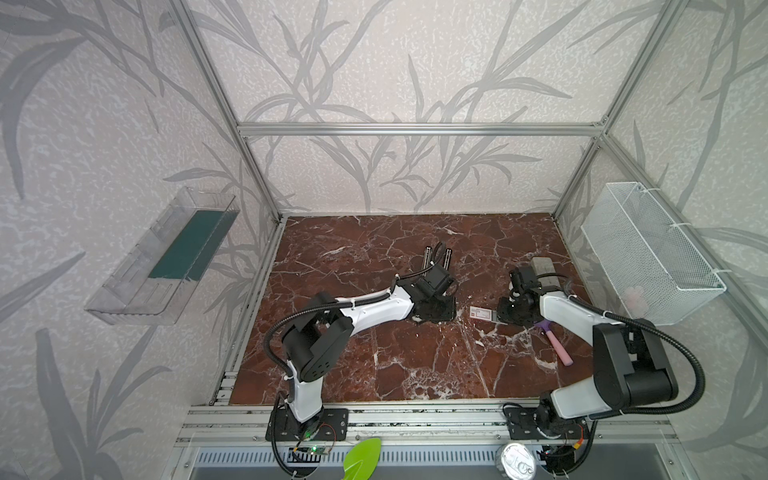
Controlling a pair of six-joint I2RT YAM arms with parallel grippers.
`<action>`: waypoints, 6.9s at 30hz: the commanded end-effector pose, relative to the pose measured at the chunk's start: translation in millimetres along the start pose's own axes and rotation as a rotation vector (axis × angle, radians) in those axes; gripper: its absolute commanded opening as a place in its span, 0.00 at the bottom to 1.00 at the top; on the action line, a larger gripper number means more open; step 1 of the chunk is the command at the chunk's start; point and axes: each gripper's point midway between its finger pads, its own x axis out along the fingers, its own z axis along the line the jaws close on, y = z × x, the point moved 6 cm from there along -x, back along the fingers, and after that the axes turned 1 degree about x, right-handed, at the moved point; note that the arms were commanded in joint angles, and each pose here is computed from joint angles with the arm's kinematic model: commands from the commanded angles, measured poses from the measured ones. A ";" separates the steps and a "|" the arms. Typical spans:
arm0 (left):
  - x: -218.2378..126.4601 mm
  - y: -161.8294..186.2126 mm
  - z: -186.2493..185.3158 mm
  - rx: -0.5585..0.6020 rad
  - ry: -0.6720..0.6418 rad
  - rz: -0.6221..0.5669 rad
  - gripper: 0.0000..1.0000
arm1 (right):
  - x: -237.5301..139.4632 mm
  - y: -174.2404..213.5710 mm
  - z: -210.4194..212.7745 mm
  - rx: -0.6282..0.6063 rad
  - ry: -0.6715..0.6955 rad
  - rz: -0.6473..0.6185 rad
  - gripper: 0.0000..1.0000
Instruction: Load the staples into the stapler
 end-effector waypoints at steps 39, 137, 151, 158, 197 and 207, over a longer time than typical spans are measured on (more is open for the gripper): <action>-14.3 -4.0 -8.6 0.009 0.020 -0.037 0.35 | -8.5 -8.2 10.0 -0.005 -0.005 -0.007 0.36; -70.3 -14.3 -11.8 0.062 0.021 -0.139 0.36 | -57.2 -18.3 3.0 -0.001 -0.060 -0.111 0.00; -90.9 -16.1 5.6 0.021 0.042 -0.171 0.38 | -22.6 -16.9 7.9 0.002 -0.077 -0.003 0.00; -85.5 -12.5 9.3 0.000 0.046 -0.158 0.38 | -6.3 -14.0 14.1 0.021 -0.137 0.056 0.00; -76.2 -15.4 5.6 -0.015 0.072 -0.145 0.38 | -3.9 12.2 10.1 -0.088 -0.056 0.149 0.08; -75.2 -15.1 5.6 -0.017 0.075 -0.147 0.38 | -0.9 16.2 14.3 -0.111 -0.040 0.170 0.07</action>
